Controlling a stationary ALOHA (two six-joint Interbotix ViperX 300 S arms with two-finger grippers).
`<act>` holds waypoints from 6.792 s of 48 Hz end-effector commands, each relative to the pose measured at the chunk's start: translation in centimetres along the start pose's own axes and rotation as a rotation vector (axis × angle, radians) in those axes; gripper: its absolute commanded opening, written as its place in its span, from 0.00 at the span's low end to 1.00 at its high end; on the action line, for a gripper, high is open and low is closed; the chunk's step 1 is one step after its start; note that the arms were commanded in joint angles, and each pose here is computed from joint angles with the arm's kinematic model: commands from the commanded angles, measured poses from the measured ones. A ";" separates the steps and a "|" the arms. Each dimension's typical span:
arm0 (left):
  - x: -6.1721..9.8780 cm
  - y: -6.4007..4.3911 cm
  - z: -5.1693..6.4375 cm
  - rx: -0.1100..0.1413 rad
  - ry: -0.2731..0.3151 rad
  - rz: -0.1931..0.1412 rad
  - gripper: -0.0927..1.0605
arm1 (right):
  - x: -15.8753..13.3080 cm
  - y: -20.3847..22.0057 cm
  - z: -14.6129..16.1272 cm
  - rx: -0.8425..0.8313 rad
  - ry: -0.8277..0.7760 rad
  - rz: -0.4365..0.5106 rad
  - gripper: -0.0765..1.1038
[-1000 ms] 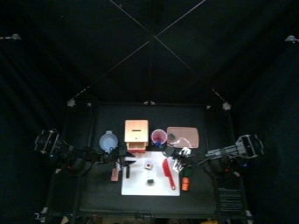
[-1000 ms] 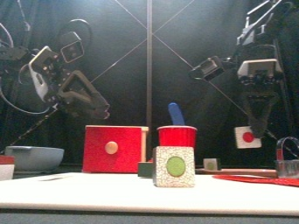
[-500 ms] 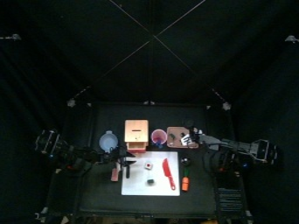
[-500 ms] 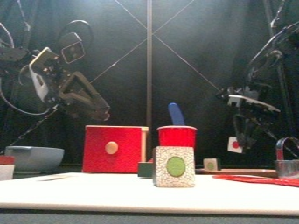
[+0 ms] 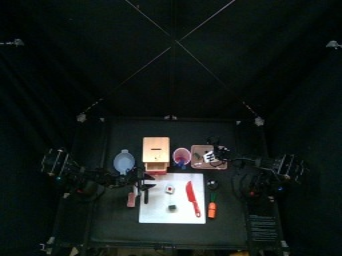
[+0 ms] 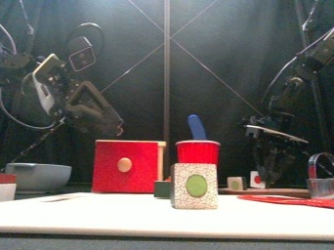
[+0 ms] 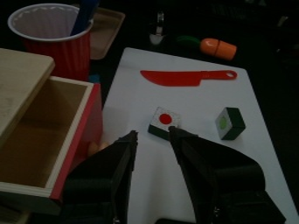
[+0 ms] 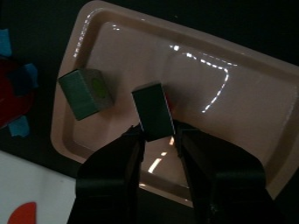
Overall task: Place sushi on board then cut the sushi with the knife then place the pieces on the plate
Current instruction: Place the 4 sushi pieces on the plate
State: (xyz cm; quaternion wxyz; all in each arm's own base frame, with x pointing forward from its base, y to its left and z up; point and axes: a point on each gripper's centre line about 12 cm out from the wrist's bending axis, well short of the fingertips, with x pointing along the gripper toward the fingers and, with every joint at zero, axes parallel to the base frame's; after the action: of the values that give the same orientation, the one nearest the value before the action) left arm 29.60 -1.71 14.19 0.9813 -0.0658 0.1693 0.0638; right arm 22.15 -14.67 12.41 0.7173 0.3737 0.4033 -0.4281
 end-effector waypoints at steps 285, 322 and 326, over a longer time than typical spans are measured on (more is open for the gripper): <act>1.0 -0.3 0.9 -0.053 0.006 0.018 0.74 | 1.7 26.8 -7.7 -0.759 0.169 0.312 0.76; 0.3 -0.4 3.4 -0.080 -0.075 0.008 0.74 | -2.7 26.9 -6.0 -0.761 0.115 0.354 0.76; 0.2 -0.4 3.8 -0.090 -0.089 0.007 0.74 | -3.1 27.2 -6.0 -0.758 0.108 0.369 0.76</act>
State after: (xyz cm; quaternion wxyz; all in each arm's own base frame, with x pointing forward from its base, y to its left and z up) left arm 30.46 -1.56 16.25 0.9810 -0.0988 0.1479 0.0775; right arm 44.23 1.09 15.18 0.8275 0.1640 0.5273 -0.1011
